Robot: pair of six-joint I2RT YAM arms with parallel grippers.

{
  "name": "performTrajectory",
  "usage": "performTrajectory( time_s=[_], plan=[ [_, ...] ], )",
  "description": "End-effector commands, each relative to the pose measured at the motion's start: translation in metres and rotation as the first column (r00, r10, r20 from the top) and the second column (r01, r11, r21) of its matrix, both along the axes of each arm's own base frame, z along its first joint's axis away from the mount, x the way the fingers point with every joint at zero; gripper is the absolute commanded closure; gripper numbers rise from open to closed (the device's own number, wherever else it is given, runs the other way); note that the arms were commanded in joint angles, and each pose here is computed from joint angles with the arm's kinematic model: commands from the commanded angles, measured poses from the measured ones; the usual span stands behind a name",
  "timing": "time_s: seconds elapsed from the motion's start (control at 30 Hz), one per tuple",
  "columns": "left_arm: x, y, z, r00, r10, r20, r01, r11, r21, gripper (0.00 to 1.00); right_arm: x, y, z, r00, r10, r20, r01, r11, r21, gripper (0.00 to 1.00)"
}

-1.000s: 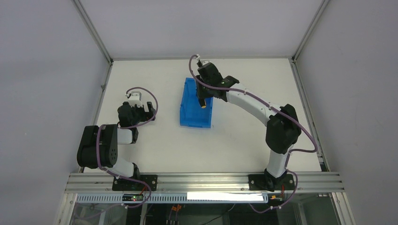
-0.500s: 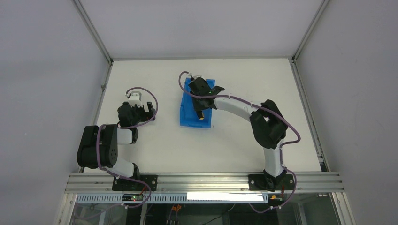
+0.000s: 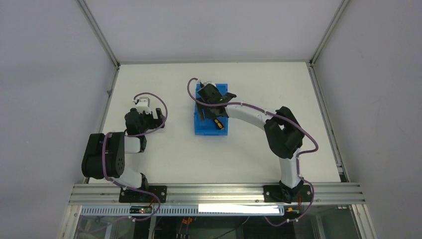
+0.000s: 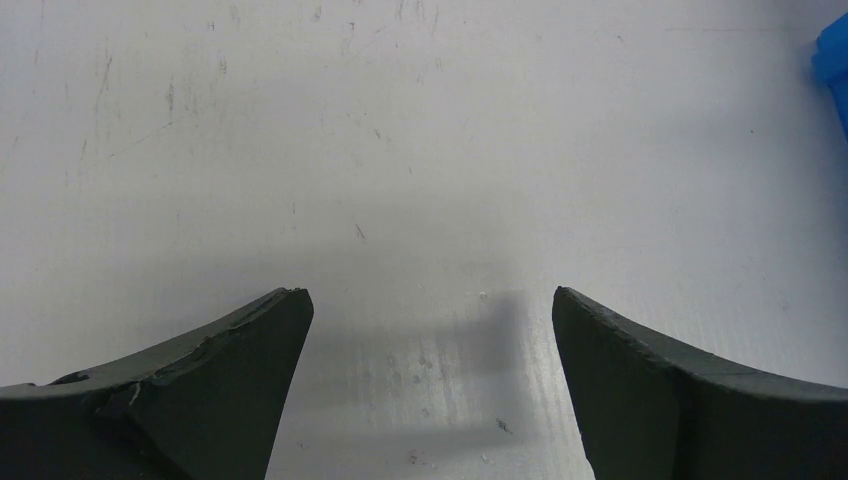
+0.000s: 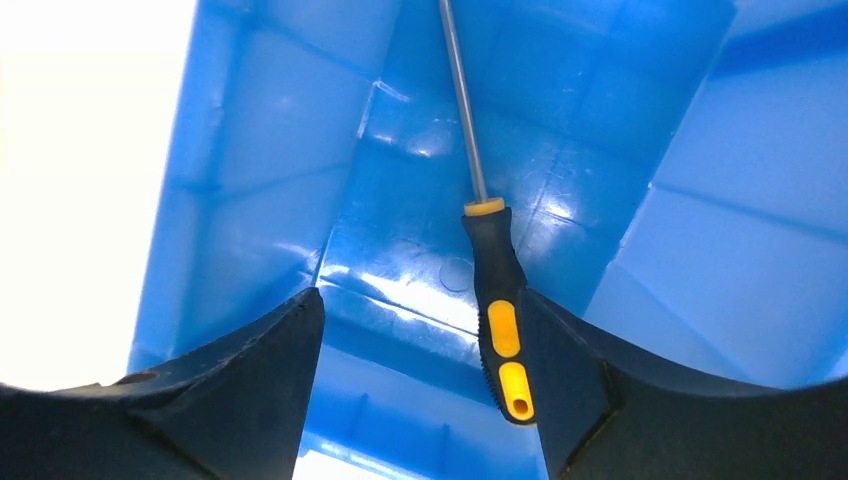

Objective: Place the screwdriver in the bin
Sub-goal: Place the screwdriver in the bin.

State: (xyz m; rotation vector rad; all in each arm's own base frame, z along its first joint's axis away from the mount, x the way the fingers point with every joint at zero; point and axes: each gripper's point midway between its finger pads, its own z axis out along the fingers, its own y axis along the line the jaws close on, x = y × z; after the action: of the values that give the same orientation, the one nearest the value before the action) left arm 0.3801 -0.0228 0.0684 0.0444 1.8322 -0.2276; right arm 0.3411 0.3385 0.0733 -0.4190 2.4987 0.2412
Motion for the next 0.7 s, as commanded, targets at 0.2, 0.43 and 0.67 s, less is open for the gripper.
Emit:
performTrajectory(
  time_s=[0.2,0.43,0.67],
  plan=[
    [0.006,0.001,0.016,0.998,-0.013,0.065,0.013,1.000,0.005,0.01,0.012,-0.001,0.133,0.973,-0.001,0.231,-0.029,0.991,0.129,0.01],
    [0.006,0.001,0.016,0.998,-0.014,0.065,0.013,1.000,0.005,0.01,0.020,-0.010,0.188,0.945,0.006,0.328,-0.045,0.993,0.110,0.01],
    [0.006,0.001,0.017,0.998,-0.013,0.066,0.013,1.000,0.006,0.01,0.028,-0.008,0.242,0.909,0.037,0.414,-0.093,0.989,0.116,0.01]
  ],
)
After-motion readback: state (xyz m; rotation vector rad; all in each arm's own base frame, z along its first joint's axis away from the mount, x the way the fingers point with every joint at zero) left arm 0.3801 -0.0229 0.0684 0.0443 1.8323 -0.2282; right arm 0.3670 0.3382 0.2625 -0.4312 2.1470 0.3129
